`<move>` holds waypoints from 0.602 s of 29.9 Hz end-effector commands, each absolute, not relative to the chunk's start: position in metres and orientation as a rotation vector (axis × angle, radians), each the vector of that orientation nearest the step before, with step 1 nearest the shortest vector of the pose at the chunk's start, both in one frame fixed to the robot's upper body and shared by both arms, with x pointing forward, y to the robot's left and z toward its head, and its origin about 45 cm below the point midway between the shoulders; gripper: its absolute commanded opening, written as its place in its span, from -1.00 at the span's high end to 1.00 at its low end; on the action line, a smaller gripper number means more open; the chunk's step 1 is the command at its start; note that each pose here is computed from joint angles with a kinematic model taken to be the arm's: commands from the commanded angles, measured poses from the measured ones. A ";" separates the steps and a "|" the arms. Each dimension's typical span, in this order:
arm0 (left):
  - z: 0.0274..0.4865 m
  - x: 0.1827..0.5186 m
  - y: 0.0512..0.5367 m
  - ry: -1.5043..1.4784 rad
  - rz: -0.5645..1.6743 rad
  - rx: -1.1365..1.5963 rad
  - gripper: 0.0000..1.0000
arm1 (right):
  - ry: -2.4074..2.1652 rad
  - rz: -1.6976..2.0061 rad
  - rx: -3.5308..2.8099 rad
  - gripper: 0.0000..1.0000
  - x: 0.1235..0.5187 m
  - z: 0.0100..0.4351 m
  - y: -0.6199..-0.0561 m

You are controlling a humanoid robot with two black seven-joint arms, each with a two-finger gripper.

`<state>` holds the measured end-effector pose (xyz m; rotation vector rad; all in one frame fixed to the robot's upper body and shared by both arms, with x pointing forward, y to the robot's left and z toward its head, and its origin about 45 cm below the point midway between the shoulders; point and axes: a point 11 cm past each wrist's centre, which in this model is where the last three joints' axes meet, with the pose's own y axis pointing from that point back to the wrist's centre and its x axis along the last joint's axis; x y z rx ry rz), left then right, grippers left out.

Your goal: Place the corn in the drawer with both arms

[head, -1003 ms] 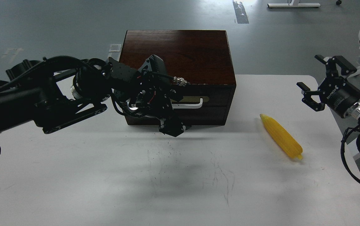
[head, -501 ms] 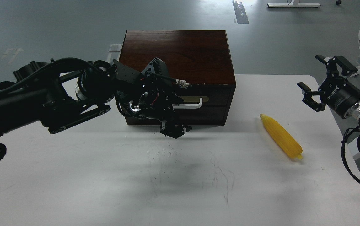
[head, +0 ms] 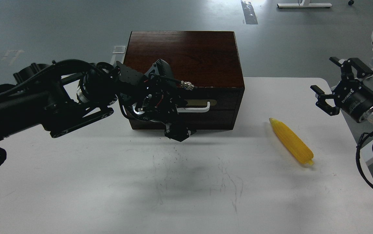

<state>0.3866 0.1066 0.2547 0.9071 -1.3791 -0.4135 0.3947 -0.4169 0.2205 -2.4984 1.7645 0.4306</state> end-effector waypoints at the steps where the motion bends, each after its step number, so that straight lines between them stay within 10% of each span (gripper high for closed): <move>1: 0.254 0.389 0.110 -1.373 -0.406 0.917 -0.98 | 1.765 0.432 -2.498 -1.00 0.394 0.220 -0.417; 18: 0.241 0.383 0.114 -1.341 -0.433 0.923 -0.98 | 1.769 0.429 -2.498 -1.00 0.394 0.221 -0.418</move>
